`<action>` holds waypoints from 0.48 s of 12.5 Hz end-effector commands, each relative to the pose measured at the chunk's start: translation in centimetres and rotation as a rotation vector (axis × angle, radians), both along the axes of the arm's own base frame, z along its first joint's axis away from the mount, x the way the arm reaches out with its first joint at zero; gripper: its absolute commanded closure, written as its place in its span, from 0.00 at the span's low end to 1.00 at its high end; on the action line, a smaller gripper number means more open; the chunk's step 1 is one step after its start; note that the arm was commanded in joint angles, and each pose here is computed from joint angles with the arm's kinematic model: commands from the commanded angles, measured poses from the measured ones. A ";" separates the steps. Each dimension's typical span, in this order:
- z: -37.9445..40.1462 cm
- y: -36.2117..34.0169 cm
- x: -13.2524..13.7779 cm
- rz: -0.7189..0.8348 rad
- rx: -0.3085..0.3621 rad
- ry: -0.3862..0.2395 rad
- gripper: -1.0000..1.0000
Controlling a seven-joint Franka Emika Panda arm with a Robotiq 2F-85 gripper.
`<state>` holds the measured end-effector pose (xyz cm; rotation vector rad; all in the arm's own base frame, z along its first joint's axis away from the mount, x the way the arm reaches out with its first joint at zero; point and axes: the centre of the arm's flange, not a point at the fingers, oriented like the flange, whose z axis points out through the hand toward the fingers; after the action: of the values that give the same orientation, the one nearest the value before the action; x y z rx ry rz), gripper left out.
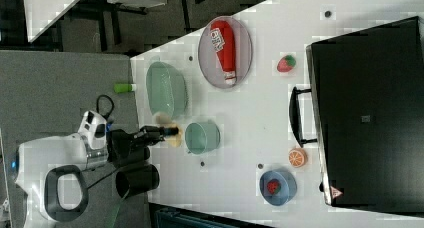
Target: Pick Banana and place it in mug.
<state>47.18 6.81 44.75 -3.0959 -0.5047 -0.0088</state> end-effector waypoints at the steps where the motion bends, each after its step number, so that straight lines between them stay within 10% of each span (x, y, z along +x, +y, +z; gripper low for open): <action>1: -3.9 7.1 -1.8 -0.153 0.000 0.097 0.68; 6: -7.6 13.5 -2.4 -0.272 0.011 0.095 0.68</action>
<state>43.28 21.06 35.35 -3.1056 -0.3219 0.2216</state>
